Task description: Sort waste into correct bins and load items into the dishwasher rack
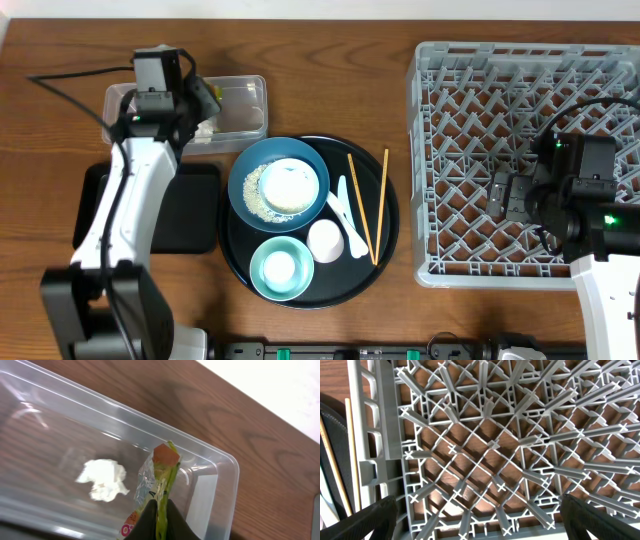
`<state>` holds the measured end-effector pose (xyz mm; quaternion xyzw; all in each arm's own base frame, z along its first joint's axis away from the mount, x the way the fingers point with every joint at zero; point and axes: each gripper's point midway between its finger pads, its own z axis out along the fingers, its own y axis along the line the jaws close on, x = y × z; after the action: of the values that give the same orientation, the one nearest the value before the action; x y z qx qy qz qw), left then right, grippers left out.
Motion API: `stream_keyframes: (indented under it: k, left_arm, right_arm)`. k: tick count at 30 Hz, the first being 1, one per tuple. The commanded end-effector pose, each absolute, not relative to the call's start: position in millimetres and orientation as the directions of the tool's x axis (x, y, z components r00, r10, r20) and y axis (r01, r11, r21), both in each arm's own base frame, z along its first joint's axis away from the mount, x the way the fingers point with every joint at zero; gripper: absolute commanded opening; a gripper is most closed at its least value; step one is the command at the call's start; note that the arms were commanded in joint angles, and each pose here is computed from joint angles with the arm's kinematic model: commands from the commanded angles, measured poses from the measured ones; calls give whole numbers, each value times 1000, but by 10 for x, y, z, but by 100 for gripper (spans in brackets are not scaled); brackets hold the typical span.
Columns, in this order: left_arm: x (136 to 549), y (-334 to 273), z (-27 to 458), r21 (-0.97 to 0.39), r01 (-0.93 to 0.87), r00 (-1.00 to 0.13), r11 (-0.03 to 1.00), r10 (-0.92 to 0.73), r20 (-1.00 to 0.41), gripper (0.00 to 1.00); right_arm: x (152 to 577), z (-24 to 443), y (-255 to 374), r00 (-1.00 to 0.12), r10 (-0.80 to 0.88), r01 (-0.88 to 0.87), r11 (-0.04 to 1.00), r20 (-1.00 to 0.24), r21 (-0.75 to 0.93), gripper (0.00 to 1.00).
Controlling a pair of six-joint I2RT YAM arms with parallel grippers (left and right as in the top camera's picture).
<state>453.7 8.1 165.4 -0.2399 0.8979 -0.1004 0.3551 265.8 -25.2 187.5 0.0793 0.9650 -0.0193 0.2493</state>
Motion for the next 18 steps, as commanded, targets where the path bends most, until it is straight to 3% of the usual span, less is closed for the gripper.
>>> stream_keyframes:
  k: [1,7,10,14,18]
  left_arm:
    - [4606,-72,1563,-394,-305,-672,867,-489,-556,11]
    - [4533,-263,1310,-429,-284,-747,858,-478,-462,28]
    - [4510,-375,1344,-474,-248,-766,845,-471,-438,27]
    - [4436,-517,1484,-522,-202,-783,829,-456,-423,13]
    - [4242,-677,1562,-508,-173,-817,844,-411,-404,15]
  right_arm:
    - [2678,1924,-218,-858,135,156,988,-496,-1,99]
    - [2678,1924,-218,-858,135,156,988,-496,-1,99]
    - [2678,1924,-218,-858,135,156,988,-496,-1,99]
    - [2678,1924,-218,-858,135,156,988,-496,-1,99]
    - [2678,1924,-218,-858,135,156,988,-496,-1,99]
